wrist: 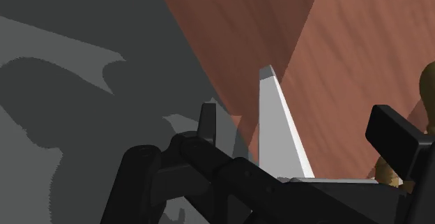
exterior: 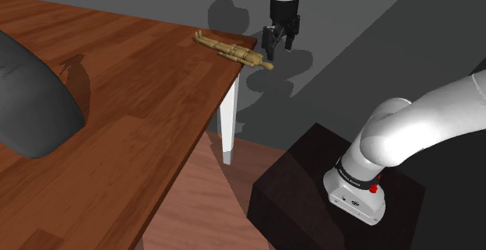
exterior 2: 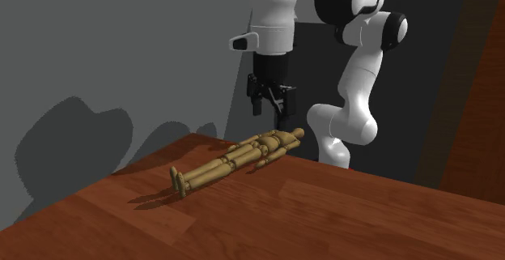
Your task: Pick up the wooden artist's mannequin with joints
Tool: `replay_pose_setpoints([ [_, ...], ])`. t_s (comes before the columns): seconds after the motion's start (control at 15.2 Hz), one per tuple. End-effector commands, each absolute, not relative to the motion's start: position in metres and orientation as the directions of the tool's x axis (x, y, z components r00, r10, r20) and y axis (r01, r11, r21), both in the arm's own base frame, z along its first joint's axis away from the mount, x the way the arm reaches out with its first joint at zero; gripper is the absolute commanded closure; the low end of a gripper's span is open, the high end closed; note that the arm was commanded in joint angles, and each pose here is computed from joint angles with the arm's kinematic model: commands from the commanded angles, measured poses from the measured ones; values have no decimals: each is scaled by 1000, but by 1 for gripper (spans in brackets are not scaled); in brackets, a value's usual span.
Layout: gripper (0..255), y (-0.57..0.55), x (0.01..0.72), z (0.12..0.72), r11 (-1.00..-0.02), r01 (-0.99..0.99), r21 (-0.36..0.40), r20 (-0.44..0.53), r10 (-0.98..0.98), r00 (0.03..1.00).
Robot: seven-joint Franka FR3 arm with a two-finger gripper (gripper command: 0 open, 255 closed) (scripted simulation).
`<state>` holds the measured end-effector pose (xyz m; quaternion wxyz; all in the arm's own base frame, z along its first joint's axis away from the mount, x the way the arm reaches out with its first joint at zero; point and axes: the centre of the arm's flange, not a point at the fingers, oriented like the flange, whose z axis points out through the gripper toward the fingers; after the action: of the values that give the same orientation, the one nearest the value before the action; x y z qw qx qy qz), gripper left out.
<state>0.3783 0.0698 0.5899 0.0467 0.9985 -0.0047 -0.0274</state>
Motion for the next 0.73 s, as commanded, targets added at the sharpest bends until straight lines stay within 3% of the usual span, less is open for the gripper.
replay_pose_setpoints([
  [0.0,0,82,403,594,-996,15,85,-44,11,999],
  [0.66,0,150,498,627,-992,119,51,9,120,993],
])
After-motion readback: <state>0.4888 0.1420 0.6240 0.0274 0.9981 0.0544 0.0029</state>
